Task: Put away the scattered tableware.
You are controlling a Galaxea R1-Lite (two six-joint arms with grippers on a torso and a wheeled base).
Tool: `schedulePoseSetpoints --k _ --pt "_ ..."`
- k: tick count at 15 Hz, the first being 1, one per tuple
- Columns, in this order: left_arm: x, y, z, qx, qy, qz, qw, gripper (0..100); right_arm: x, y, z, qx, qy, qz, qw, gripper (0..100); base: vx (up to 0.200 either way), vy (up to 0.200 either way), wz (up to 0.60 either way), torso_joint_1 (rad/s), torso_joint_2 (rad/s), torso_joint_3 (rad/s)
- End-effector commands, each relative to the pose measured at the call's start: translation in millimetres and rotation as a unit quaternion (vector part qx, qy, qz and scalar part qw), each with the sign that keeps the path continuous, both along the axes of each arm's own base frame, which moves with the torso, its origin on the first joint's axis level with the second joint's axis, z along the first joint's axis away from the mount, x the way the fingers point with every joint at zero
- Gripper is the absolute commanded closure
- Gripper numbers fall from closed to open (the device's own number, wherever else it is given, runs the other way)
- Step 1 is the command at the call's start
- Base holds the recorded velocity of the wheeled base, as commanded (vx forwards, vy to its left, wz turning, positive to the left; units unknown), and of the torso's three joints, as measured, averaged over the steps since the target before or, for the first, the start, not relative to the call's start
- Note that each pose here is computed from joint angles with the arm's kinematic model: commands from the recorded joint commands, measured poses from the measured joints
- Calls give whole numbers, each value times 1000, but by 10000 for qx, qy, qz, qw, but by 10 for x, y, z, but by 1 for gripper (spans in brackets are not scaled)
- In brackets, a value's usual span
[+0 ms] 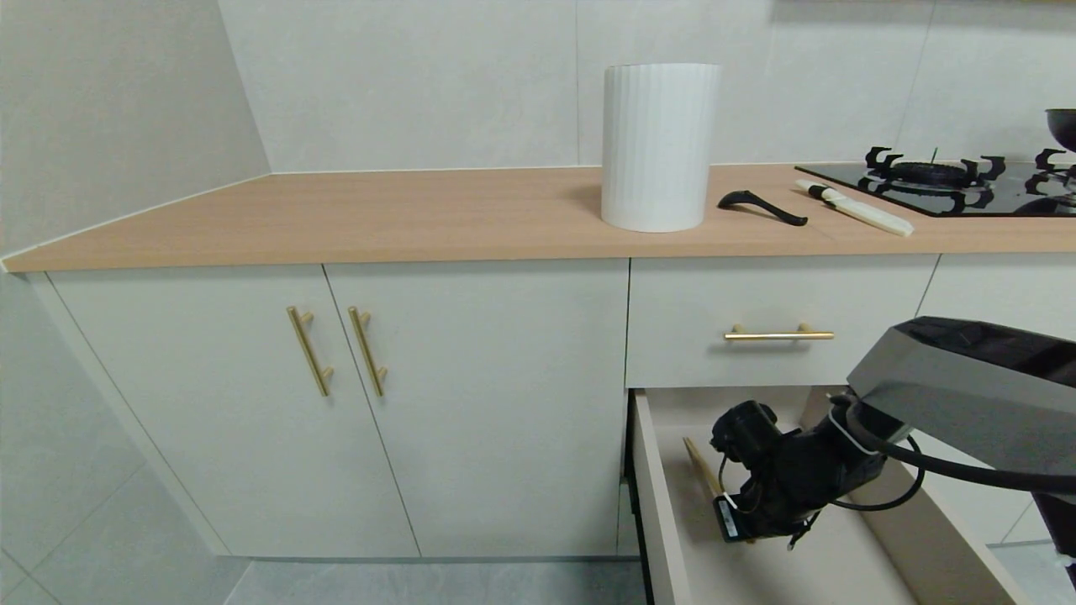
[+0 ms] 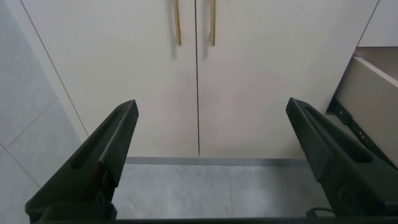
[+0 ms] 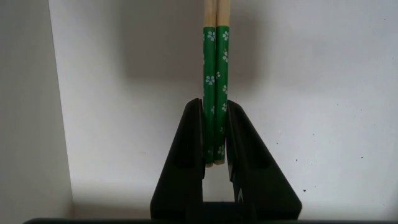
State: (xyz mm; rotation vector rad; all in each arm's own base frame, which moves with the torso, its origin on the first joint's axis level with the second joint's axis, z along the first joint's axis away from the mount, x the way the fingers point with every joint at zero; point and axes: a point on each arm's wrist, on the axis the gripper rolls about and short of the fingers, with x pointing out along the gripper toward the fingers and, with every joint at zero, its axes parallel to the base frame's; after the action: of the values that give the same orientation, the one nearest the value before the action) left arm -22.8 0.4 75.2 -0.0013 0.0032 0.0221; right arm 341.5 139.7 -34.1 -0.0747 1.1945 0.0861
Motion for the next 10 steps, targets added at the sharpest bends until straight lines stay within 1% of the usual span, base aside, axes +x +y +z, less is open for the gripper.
schedulePoseSetpoints --k 1,4,5,10 --pt "0 0 0 -1 -1 4 10000 0 -1 1 -6 -7 4 1 10000 100 0 0 0 0 0 0" --pt "0 0 0 -1 -1 4 10000 0 -4 -2 -14 -40 7 -10 10000 100 0 0 0 0 0 0" --pt "0 0 0 -1 -1 4 10000 0 -1 0 -11 -37 0 -10 10000 0 0 0 0 0 0 0" --pt "0 0 0 -1 -1 4 10000 0 -13 -11 -16 -45 31 -7 10000 0 0 0 0 0 0 0"
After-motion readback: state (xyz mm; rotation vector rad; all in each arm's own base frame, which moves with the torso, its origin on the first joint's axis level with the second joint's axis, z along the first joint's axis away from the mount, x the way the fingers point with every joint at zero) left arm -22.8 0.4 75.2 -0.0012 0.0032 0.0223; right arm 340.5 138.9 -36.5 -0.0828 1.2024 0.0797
